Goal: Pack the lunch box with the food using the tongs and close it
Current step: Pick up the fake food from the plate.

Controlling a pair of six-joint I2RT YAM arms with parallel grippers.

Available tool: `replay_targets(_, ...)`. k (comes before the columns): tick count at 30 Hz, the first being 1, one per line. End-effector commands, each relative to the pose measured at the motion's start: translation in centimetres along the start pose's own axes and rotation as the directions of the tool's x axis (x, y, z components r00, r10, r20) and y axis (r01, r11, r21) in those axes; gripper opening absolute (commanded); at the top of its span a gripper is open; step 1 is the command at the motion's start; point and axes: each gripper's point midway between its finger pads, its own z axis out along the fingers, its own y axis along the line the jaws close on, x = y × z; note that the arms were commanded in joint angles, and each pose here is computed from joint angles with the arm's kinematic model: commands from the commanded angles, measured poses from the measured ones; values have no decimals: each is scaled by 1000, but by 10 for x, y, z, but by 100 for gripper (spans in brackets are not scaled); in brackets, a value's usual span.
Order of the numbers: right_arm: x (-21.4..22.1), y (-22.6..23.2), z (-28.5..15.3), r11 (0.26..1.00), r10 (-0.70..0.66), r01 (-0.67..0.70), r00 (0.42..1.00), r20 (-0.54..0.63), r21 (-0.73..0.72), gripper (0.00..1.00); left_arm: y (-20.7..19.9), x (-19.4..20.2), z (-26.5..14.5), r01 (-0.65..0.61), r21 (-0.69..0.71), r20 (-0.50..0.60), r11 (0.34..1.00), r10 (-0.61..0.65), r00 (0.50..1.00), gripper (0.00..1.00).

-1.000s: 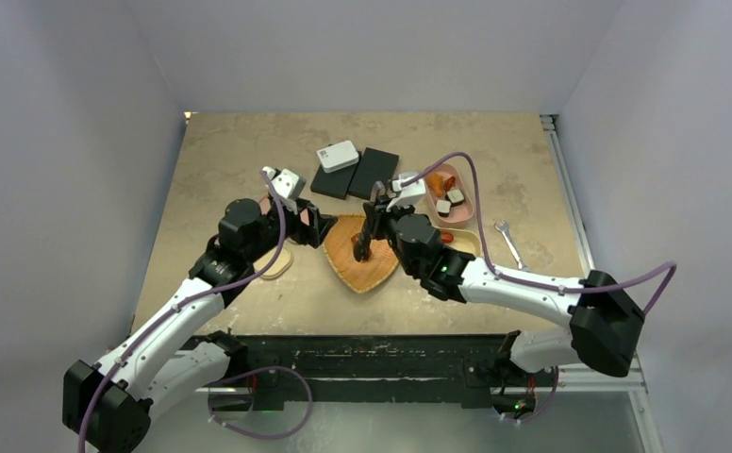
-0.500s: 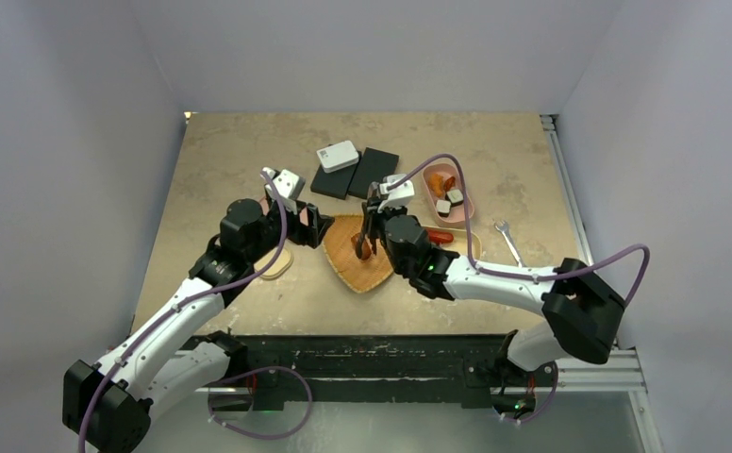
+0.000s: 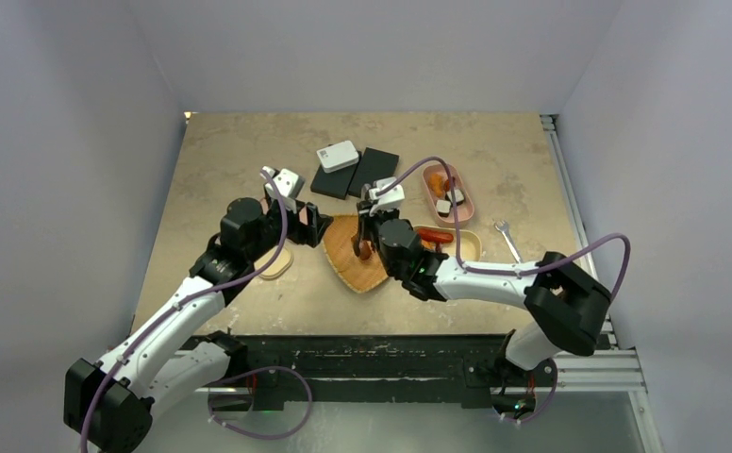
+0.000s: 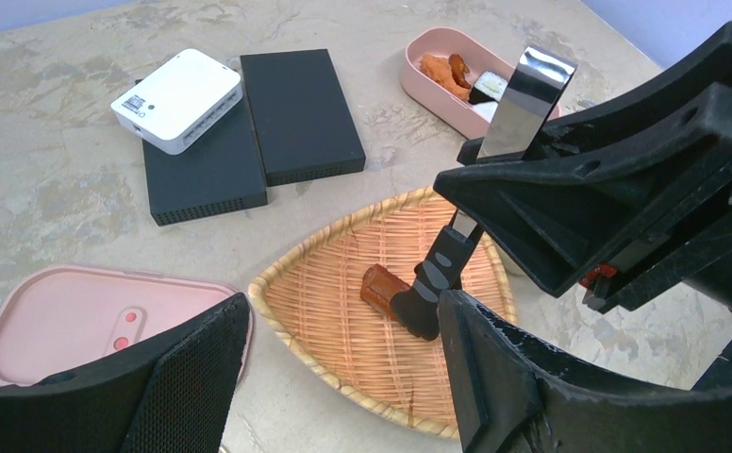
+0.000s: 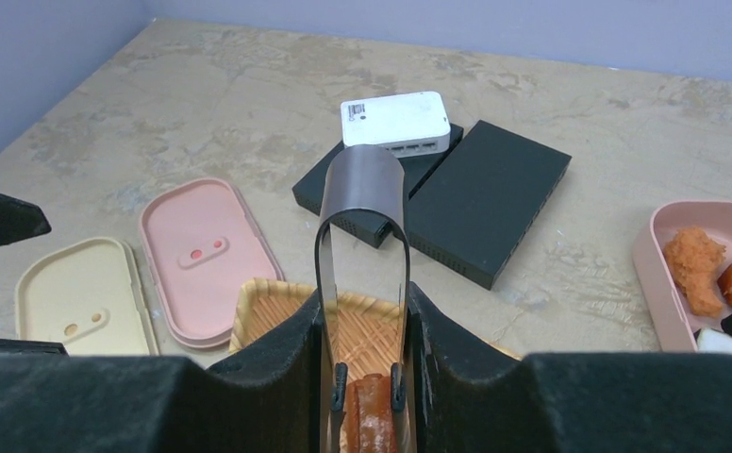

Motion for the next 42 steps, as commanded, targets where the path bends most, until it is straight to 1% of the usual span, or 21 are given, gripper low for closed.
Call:
replay_targets(1, -18, 3, 4, 1000, 5, -7, 998, 70, 29, 32, -1, -27, 0, -15, 7, 63, 1000, 14, 998, 73)
replay_targets(10, 2, 12, 2, 999, -35, 33, 998, 51, 34, 33, 0, -28, -1, -13, 10, 69, 1000, 12, 998, 73)
replay_targets(13, 7, 16, -1, 997, -65, 62, 997, 53, 50, 31, 1, -28, -1, -11, 9, 69, 1000, 10, 998, 73)
replay_targets(14, 9, 18, -2, 996, -74, 72, 996, 52, 51, 29, 1, -28, -1, -12, 9, 69, 1000, 11, 998, 73)
replay_targets(15, 11, 18, -3, 995, -81, 78, 995, 52, 59, 22, 1, -29, -1, -11, 7, 71, 1000, 11, 997, 73)
replay_targets(17, 10, 20, -5, 995, -83, 79, 995, 57, 65, 2, 2, -29, -1, -13, 7, 72, 1000, 12, 997, 73)
replay_targets(18, 9, 20, -6, 995, -77, 73, 995, 58, 70, 0, 2, -29, -1, -12, 6, 71, 1000, 12, 997, 73)
replay_targets(25, -9, 11, -13, 992, -47, 37, 996, 82, 119, 0, 2, -30, -2, -11, 6, 77, 1000, 11, 997, 73)
replay_targets(31, -25, 8, -17, 992, -35, 22, 995, 97, 127, 0, 3, -31, -3, -12, 4, 80, 1000, 11, 997, 73)
replay_targets(39, -24, 6, -19, 991, -45, 34, 996, 83, 131, 0, 4, -31, -3, -10, 5, 81, 1000, 9, 997, 73)
replay_targets(42, -30, 2, -21, 989, -40, 27, 995, 87, 145, 0, 4, -32, -3, -10, 3, 83, 1000, 9, 997, 73)
